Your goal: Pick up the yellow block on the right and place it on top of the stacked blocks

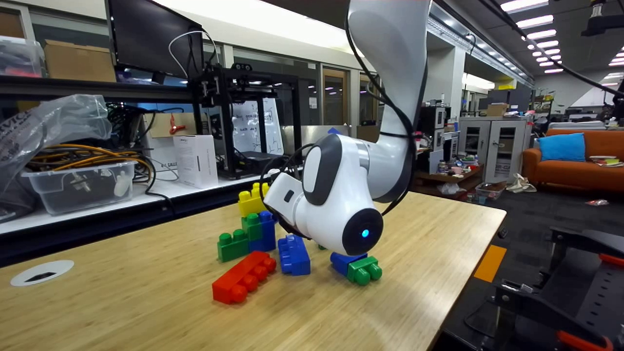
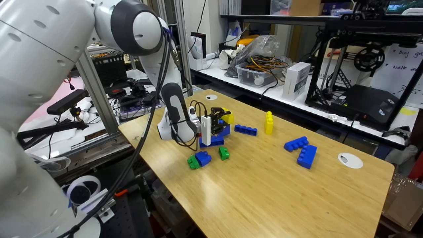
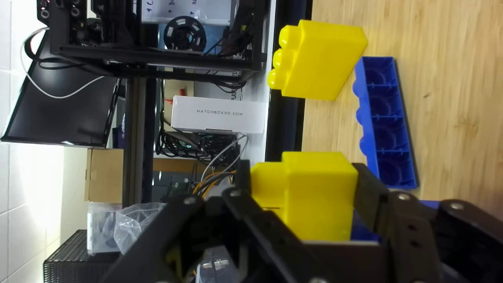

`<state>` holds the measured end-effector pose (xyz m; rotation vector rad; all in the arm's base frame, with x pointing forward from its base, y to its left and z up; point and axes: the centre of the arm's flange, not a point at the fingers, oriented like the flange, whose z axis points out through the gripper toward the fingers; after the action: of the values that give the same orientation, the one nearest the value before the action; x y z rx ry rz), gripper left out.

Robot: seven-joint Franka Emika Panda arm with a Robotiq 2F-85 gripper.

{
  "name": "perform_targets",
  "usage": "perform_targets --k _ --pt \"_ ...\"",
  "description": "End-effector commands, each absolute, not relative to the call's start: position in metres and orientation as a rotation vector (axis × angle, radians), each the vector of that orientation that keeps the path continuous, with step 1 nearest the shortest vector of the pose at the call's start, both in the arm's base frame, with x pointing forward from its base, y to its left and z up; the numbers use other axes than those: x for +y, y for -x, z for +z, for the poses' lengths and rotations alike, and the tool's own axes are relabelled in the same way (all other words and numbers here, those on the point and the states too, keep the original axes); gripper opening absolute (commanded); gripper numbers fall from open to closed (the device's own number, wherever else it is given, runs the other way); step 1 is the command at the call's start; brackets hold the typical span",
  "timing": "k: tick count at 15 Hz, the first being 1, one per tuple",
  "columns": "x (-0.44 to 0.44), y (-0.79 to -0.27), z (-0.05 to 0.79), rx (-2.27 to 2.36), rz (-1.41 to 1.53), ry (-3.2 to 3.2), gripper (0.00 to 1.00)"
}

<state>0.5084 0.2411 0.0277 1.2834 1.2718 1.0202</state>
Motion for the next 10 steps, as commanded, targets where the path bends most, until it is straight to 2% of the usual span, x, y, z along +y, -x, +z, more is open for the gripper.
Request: perform_targets --k 1,10 --pt "0.2411 -0.5037 0.0233 1.246 1.014 -1.281 0.38" --pt "0.2391 -0.5027 0.0163 1.221 1.047 -1.253 0.38"
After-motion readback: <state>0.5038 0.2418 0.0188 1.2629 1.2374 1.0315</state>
